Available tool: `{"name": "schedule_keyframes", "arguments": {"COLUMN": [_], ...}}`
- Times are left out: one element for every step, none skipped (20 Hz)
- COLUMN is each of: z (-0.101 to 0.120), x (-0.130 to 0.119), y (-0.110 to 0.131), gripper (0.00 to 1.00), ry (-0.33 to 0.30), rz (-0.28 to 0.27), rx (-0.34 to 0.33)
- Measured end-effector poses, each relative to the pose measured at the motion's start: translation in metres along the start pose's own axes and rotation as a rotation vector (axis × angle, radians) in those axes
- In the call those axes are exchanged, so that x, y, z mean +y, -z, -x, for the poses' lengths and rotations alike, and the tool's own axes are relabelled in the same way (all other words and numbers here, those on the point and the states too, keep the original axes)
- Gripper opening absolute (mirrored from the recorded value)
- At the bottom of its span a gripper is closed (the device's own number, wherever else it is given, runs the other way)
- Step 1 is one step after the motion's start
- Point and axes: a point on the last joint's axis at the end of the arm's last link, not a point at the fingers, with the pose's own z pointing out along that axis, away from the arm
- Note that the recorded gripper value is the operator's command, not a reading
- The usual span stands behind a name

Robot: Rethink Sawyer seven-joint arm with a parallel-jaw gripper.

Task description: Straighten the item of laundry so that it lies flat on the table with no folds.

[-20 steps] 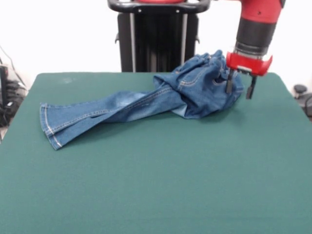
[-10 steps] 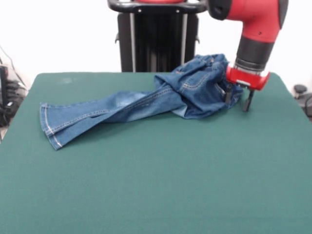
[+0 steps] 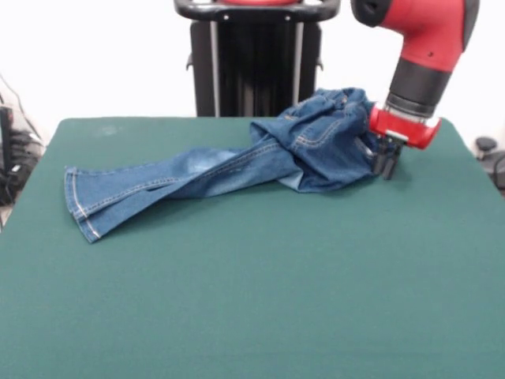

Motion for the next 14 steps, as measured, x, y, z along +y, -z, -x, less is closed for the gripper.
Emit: {"name": "schedule_keyframes", "arguments": {"z": [0.0006, 0.0015, 0.0020, 0.0026, 0.0029, 0.0033, 0.0039, 0.0055, 0.0059, 0.0066, 0.0068, 0.0084, 0.0095, 0.0102], "x": [0.0013, 0.0021, 0.0024, 0.0030, 0.0031, 0.0034, 0.0038, 0.0042, 0.0044, 0.0046, 0.0047, 0.0050, 0.0050, 0.0051], "y": [-0.0007, -0.0011, -0.0011, -0.0012, -0.0012, -0.0012, -0.0013, -0.0014, -0.0015, -0.0016, -0.0016, -0.0016, -0.0016, -0.0016], "gripper": [0.00, 0.00, 0.00, 0.00, 0.00, 0.00, 0.00, 0.00, 0.00, 0.00, 0.00, 0.00, 0.00, 0.00], "ry": [-0.003, -0.009, -0.015, -0.024, -0.029, -0.036, -0.040, -0.050, -0.052, -0.056, -0.058, -0.067, -0.073, -0.076], "rz": [0.000, 0.000, 0.000, -0.003, -0.005, -0.009, -0.011, -0.016, -0.017, -0.019, -0.019, -0.021, -0.021, -0.021], "rx": [-0.001, -0.001, 0.000, 0.002, 0.004, 0.007, 0.010, 0.016, 0.018, 0.022, 0.024, 0.036, 0.043, 0.046]}}
